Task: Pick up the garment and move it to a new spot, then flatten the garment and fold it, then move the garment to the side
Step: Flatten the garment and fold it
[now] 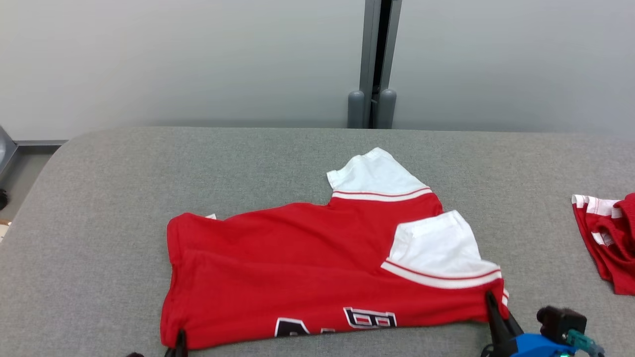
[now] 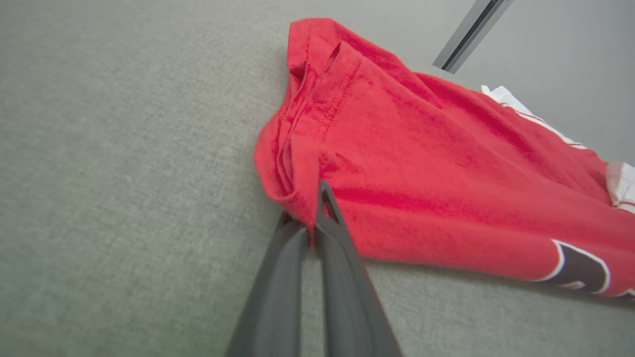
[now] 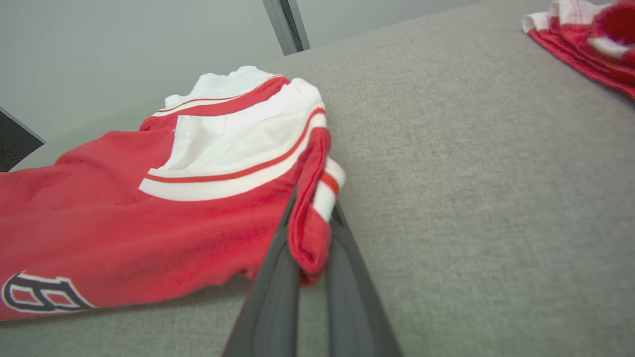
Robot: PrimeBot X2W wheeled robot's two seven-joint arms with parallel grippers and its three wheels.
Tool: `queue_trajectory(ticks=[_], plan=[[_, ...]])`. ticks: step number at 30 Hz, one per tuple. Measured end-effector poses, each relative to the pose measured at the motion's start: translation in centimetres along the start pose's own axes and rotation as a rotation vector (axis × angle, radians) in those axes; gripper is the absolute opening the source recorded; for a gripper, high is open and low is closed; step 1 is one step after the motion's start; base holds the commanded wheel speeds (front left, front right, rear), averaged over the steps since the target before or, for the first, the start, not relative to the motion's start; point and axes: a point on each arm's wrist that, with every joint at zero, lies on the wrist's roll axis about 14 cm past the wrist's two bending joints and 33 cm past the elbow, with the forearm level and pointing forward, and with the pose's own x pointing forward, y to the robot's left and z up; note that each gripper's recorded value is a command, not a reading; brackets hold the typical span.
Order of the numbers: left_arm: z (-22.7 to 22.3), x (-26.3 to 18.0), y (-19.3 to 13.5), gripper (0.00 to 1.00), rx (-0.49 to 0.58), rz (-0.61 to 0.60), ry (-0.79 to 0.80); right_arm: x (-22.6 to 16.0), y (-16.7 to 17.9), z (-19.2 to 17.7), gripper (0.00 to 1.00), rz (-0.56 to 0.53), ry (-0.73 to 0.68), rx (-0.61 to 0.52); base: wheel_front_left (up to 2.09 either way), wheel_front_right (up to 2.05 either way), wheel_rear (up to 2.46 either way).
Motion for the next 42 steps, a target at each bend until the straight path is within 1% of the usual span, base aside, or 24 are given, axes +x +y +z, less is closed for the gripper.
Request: queue_trajectory(ticks=[1, 2, 3, 5, 7, 12, 15, 23, 27, 29, 32, 33, 34, 35, 39, 40, 41, 42], plan=[[-1.1, -0.6, 0.3, 0.34, -0.003, 0.013, 0.029, -0.6, -0.4, -1.0, 0.21, -0.01, 0.029, -0.001, 0.0, 0.0, 0.0], [-1.9, -1.0, 0.6, 0.94, -0.006, 0.023, 0.051, -1.0, -0.6, -1.8, 0.75, -0.016, 0.051, -0.004, 0.0, 0.0, 0.0], [-2.6, -1.2, 0.7, 1.0, -0.011, 0.031, 0.07, -1.2, -0.8, -2.4, 1.0, -0.018, 0.067, -0.011, 0.0, 0.0, 0.0], [-3.0, -1.3, 0.9, 1.0, -0.013, 0.041, 0.083, -1.1, -1.1, -2.4, 1.0, -0.02, 0.072, -0.029, 0.0, 0.0, 0.0], [-2.5, -0.9, 1.2, 1.0, 0.009, 0.046, 0.073, -0.8, -1.5, -2.1, 1.0, -0.028, 0.066, -0.047, 0.0, 0.0, 0.0], [2.2, 2.2, 1.2, 1.0, 0.063, 0.036, -0.038, 1.9, -0.7, 0.5, 1.0, -0.003, 0.003, -0.093, 0.0, 0.0, 0.0], [4.3, 4.3, 1.1, 1.0, 0.1, 0.026, -0.068, 3.3, 0.0, 1.5, 1.0, 0.017, -0.018, -0.118, 0.0, 0.0, 0.0], [6.6, 10.5, 0.6, 1.0, 0.171, 0.001, 0.028, 7.4, 1.5, 3.0, 1.0, 0.06, -0.028, -0.176, 0.0, 0.0, 0.0], [5.4, 12.1, 0.1, 1.0, 0.188, -0.021, 0.109, 9.3, 2.2, 3.2, 1.0, 0.083, -0.02, -0.206, 0.0, 0.0, 0.0], [4.8, 12.6, 0.0, 1.0, 0.18, -0.026, 0.136, 10.2, 2.5, 3.5, 1.0, 0.095, -0.018, -0.222, 0.0, 0.0, 0.0], [4.2, 12.8, 0.8, 1.0, 0.194, -0.014, 0.164, 11.7, 2.9, 4.3, 1.0, 0.112, -0.022, -0.259, 0.0, 0.0, 0.0], [3.9, 12.8, 1.1, 0.69, 0.195, -0.009, 0.178, 12.2, 3.1, 4.5, 1.0, 0.117, -0.02, -0.264, 0.0, 0.0, 0.0], [3.5, 12.7, 1.3, 0.82, 0.193, -0.006, 0.191, 12.7, 3.4, 4.7, 1.0, 0.125, -0.016, -0.273, 0.0, 0.0, 0.0], [3.3, 12.7, 1.5, 1.0, 0.193, -0.002, 0.194, 13.2, 3.7, 5.0, 1.0, 0.133, -0.014, -0.286, 0.0, 0.0, 0.0], [3.5, 13.1, 1.6, 1.0, 0.19, 0.0, 0.182, 15.1, 5.1, 6.2, 1.0, 0.169, -0.011, -0.332, 0.0, 0.0, 0.0], [3.6, 13.2, 1.6, 0.91, 0.189, -0.002, 0.172, 15.6, 5.5, 6.5, 1.0, 0.177, -0.013, -0.337, 0.0, 0.0, 0.0], [3.8, 13.3, 1.6, 0.28, 0.187, -0.003, 0.162, 16.0, 5.8, 6.7, 1.0, 0.186, -0.014, -0.343, 0.0, 0.0, 0.0], [3.9, 13.4, 1.6, 0.0, 0.185, -0.005, 0.155, 16.5, 6.2, 6.8, 1.0, 0.193, -0.004, -0.353, 0.0, 0.0, 0.0]])
